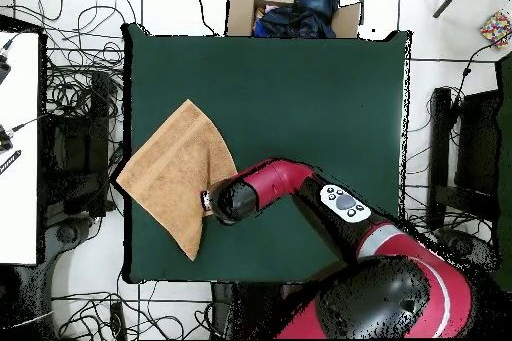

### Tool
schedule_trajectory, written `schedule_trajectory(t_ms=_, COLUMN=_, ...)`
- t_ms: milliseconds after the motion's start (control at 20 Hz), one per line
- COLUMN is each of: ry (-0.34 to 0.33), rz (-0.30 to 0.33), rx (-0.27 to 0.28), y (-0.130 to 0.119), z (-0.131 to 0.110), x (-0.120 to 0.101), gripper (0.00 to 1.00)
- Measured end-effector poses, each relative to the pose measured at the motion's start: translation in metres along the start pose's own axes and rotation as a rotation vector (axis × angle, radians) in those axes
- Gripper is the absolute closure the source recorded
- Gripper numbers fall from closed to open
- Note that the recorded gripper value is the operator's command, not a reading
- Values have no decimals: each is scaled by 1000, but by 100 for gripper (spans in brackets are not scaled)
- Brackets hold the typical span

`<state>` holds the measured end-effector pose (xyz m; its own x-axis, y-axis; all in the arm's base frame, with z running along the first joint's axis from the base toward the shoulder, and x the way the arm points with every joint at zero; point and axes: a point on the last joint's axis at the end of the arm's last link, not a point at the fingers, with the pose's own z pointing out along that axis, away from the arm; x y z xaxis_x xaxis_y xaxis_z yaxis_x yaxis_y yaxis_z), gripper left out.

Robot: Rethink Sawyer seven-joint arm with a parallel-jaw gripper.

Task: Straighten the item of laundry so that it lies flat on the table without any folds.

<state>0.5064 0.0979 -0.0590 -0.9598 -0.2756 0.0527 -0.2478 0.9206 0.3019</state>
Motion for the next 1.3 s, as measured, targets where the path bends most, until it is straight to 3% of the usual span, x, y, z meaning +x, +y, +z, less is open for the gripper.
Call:
schedule_trajectory(t_ms=550, ry=3, rz=-21, rx=-10, y=-1, z=0, x=0, gripper=100)
schedule_trajectory(t_ms=1300, ry=23, rz=2, rx=-44, y=-6, z=-1, x=-3, gripper=100)
